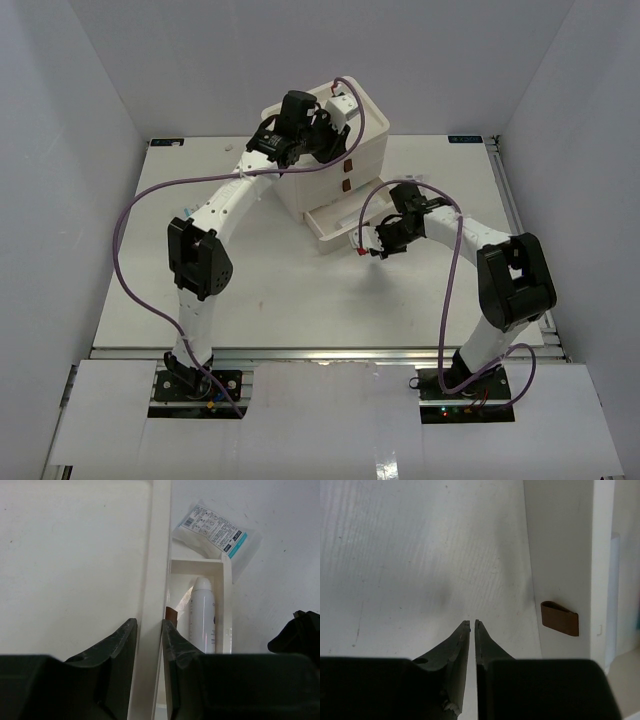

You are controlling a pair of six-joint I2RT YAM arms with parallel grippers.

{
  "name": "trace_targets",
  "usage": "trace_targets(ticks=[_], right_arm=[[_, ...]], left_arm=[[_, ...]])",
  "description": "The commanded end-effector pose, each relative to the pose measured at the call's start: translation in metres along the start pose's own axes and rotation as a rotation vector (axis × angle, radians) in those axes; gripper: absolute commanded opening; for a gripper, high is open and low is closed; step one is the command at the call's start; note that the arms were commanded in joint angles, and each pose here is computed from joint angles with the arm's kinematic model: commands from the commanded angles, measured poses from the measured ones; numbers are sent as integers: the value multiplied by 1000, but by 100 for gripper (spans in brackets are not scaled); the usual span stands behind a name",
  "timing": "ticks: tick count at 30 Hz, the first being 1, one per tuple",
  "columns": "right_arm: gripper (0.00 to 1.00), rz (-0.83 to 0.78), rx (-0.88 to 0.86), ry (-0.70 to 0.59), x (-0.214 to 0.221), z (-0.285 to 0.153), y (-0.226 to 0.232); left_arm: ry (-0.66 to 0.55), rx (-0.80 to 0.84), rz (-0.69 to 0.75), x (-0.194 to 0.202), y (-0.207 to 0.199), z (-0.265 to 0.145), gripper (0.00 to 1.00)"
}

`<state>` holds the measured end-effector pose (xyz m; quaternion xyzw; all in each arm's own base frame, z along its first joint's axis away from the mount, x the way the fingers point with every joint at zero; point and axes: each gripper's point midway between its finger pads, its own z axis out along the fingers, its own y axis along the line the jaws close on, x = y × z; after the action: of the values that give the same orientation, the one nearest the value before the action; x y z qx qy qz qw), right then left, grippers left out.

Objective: Organize the makeup

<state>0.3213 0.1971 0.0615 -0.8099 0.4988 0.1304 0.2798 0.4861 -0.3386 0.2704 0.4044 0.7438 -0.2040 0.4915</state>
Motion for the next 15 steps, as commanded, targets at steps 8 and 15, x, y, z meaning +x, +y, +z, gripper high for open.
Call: trace_targets(ticks=[8, 15], right_arm=[[16, 30, 359, 180, 10, 27, -117], [18, 91, 660, 179, -8, 19, -189]], left_arm=[[106, 125, -59, 47, -27, -3, 27], [120, 181, -87, 57, -36, 5, 24]])
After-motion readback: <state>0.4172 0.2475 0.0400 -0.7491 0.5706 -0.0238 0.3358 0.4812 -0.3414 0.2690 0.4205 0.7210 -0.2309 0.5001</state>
